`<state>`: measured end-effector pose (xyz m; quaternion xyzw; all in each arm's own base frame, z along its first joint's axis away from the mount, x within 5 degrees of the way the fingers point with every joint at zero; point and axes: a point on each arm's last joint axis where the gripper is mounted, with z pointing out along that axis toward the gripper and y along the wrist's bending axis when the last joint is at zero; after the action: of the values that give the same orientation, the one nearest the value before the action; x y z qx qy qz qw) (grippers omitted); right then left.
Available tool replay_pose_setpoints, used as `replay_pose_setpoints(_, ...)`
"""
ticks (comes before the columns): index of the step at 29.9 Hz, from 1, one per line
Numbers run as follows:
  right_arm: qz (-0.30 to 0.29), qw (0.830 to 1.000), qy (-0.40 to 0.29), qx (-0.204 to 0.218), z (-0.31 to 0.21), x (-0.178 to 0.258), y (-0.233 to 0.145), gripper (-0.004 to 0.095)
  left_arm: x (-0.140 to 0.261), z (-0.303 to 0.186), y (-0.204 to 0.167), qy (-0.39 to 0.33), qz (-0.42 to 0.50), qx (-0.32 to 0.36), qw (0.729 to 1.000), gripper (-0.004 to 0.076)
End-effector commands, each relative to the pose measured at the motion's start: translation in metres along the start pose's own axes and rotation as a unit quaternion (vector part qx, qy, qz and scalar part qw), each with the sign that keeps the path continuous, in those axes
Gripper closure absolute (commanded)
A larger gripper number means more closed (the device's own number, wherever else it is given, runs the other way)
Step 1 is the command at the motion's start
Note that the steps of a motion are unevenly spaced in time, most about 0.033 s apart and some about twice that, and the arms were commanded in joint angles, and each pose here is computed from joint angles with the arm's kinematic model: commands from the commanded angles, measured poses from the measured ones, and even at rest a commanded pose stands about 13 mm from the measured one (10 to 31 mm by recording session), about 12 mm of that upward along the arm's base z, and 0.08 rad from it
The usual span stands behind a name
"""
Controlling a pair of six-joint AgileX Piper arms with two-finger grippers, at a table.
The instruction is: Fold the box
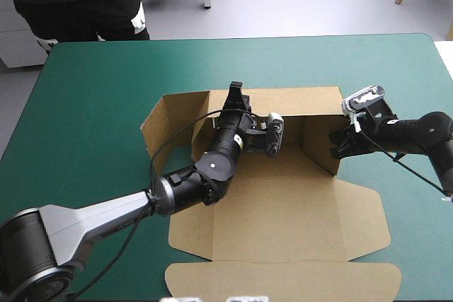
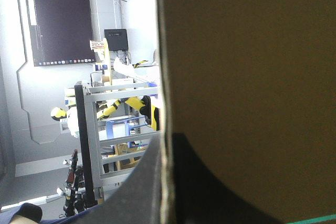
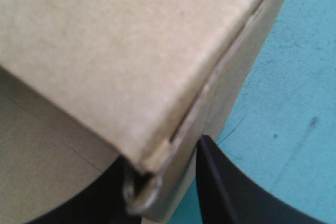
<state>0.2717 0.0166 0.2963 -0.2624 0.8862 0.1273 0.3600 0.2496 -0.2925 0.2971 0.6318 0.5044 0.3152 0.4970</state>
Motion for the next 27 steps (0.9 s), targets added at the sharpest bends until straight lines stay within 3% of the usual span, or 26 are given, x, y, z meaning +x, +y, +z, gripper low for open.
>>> replay_pose_setpoints(1, -0.021, 0.999, -0.038, 0.007, -0.012, -0.012, 0.003, 0.0722, -0.003, -0.013, 0.021, -0.021, -0.005, -0.029, 0.999, 0.0734)
replay_pose_setpoints(7, -0.034, 0.998, -0.042, 0.01, -0.012, -0.014, 0.004, 0.0923, -0.003, -0.013, 0.021, -0.021, -0.005, -0.029, 0.999, 0.0734)
replay_pose_setpoints(14, -0.081, 0.996, -0.043, 0.011, -0.002, -0.023, 0.022, 0.0924, -0.003, -0.013, 0.021, -0.021, -0.005, -0.029, 0.999, 0.0734)
replay_pose_setpoints(27, -0.033, 0.998, -0.045, 0.042, 0.0, -0.025, 0.021, 0.0924, -0.003, -0.013, 0.021, -0.021, -0.004, -0.029, 0.999, 0.0732)
